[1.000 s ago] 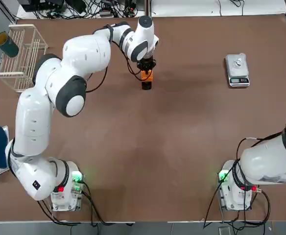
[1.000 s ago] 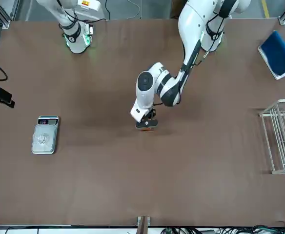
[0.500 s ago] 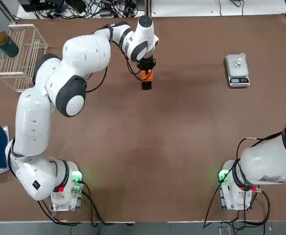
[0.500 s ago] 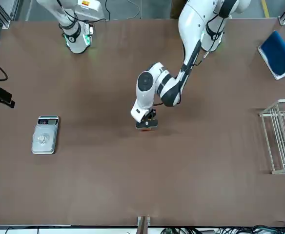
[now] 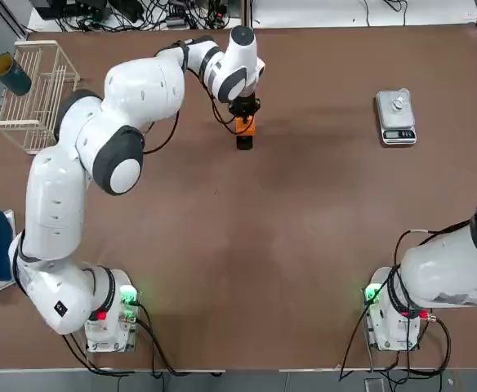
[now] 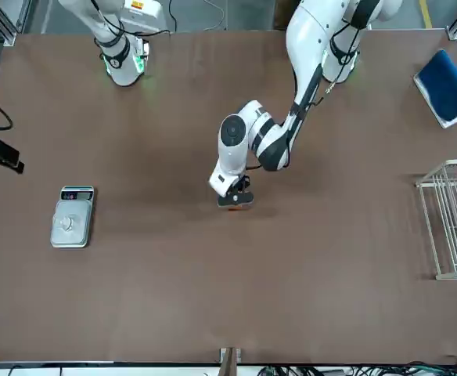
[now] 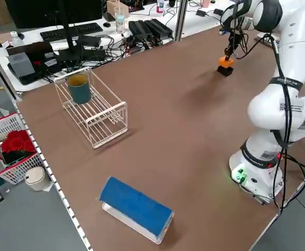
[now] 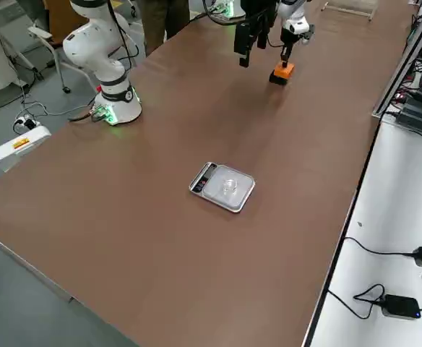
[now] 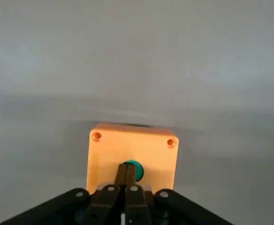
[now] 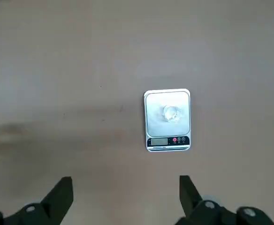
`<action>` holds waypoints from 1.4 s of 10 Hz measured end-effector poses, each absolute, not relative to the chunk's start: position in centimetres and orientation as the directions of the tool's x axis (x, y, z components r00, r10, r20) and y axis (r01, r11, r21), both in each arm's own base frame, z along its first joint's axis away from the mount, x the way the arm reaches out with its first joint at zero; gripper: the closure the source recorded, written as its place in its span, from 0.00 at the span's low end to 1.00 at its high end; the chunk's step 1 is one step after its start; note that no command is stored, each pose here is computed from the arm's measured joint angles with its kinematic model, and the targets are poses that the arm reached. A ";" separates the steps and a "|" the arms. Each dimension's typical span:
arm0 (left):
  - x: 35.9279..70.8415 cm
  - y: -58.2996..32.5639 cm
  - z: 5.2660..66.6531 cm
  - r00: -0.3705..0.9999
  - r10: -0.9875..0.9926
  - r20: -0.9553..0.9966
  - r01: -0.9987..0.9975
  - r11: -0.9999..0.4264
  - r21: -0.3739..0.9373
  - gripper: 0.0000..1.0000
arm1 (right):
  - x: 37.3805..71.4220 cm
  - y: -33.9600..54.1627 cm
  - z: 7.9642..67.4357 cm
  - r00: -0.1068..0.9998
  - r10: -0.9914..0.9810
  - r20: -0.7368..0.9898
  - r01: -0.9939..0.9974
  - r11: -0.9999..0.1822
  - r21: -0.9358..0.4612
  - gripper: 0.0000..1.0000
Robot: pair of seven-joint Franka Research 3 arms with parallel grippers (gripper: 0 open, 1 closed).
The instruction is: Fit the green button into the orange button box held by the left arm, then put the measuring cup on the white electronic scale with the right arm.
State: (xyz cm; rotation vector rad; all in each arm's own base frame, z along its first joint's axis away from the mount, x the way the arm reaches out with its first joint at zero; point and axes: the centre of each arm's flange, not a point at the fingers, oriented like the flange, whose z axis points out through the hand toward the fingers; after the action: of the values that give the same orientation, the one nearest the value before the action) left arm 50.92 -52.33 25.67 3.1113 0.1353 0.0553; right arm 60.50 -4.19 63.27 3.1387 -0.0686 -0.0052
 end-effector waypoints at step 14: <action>52.0 -51.6 29.4 0.992 0.117 0.052 0.115 -0.993 0.041 0.94 | 60.5 -4.1 63.3 0.999 -0.042 -0.003 -0.042 -0.999 0.002 0.00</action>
State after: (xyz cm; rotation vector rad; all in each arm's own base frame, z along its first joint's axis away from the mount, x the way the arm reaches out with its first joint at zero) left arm 52.01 -51.56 29.39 3.0971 0.1803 0.0848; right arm 60.50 -4.11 63.27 3.1390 -0.0664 -0.0051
